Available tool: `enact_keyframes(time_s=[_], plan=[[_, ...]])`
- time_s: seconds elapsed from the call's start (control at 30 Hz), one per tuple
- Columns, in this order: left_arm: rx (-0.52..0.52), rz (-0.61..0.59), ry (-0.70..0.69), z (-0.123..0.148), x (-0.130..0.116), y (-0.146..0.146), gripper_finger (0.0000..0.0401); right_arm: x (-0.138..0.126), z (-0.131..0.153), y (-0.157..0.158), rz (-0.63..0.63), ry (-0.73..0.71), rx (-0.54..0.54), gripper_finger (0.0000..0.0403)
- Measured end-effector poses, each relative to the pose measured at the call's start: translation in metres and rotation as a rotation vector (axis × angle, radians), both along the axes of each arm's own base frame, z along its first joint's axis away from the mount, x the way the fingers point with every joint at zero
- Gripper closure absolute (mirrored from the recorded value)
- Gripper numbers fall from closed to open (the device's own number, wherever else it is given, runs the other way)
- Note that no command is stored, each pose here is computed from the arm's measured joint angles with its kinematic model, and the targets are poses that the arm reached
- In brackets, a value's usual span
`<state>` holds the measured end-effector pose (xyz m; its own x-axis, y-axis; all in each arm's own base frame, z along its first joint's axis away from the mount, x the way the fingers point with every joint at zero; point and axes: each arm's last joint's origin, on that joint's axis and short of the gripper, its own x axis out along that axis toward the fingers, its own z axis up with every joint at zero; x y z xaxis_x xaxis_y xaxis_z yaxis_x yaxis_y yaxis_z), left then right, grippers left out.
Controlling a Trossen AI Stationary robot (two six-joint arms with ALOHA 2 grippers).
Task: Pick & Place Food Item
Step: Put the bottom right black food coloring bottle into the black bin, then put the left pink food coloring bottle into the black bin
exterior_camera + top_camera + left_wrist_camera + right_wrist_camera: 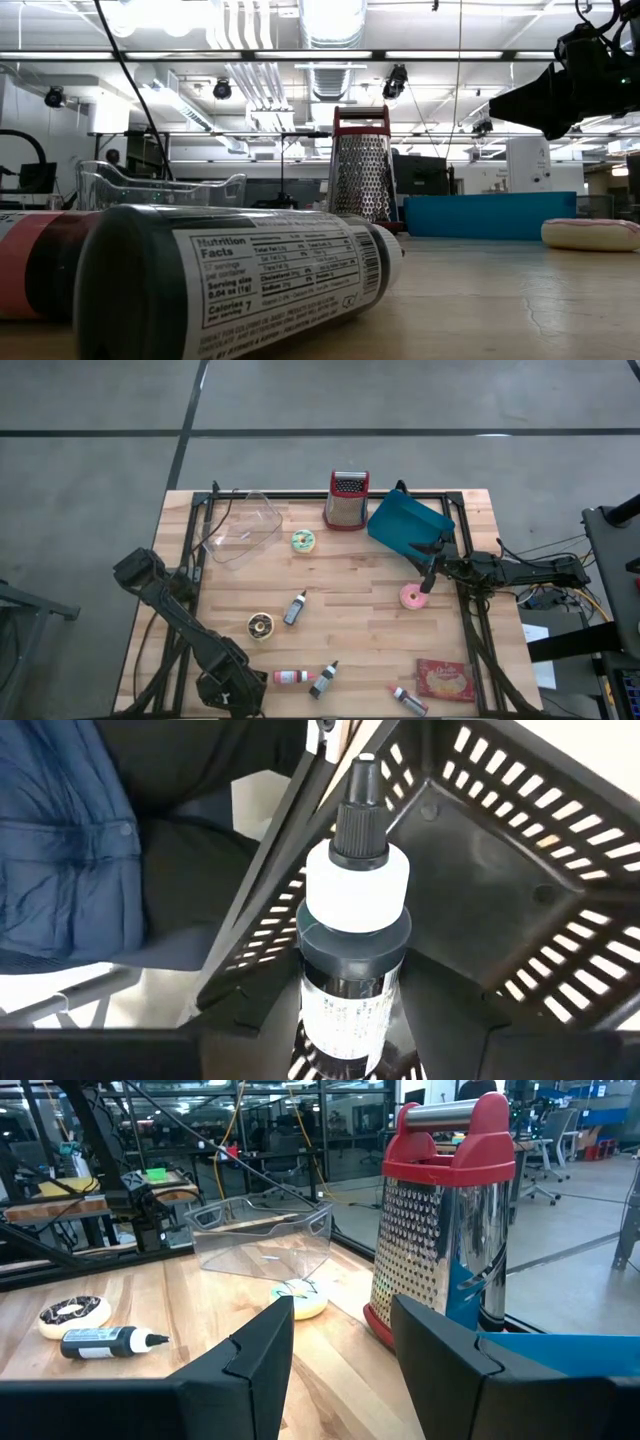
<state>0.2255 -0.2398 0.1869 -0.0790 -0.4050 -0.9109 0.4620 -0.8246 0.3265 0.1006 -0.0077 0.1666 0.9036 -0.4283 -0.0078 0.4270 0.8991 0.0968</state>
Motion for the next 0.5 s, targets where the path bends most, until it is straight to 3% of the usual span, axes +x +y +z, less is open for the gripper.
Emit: enact_keyframes(time_s=[0.5], plan=[[-0.024, 0.057, 0.066, 0.0004, -0.0013, -0.0007, 0.0159, 0.0, 0.0001, 0.0, -0.001, -0.001, 0.0, 0.0239]])
